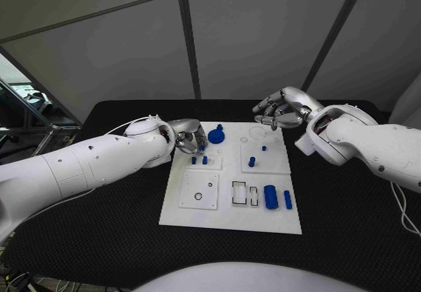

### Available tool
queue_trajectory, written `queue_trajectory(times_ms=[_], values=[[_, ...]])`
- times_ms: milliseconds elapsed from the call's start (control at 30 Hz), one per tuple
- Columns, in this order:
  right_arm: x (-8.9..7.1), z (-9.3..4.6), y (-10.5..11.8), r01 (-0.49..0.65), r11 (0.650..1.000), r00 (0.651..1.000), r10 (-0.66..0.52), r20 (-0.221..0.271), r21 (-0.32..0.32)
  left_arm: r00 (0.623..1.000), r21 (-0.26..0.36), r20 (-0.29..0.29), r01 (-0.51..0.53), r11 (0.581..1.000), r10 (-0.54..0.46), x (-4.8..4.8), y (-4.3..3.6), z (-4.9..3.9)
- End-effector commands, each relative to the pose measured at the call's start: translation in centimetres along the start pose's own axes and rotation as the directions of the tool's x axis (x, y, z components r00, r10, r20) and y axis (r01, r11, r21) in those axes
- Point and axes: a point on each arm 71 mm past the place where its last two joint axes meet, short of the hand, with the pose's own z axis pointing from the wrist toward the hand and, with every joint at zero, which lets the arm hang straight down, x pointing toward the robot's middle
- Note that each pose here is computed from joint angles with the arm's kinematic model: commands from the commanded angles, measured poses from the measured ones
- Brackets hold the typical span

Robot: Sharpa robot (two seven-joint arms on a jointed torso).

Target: Assemble the parts on the task board

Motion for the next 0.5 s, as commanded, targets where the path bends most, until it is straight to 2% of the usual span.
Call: queue_trajectory(times_ms=[33,333,500], values=[[-0.07,0.02,0.17,0.003,1.0,1.0,-0.003,0.0,-0.011,1.0,-0.008,-0.005,0.0,1.0,0.0,-0.06,0.07,-0.05],[-0.18,0.06,-0.06,0.013,1.0,1.0,-0.013,0.002,-0.001,1.0,-0.008,0.016,0.001,1.0,-0.001,-0.29,0.39,-0.27],[-0.35,0.06,-0.4,0.029,1.0,1.0,-0.029,0.001,0.009,1.0,-0.009,0.029,0.001,1.0,0.0,-0.53,0.82,-0.56]])
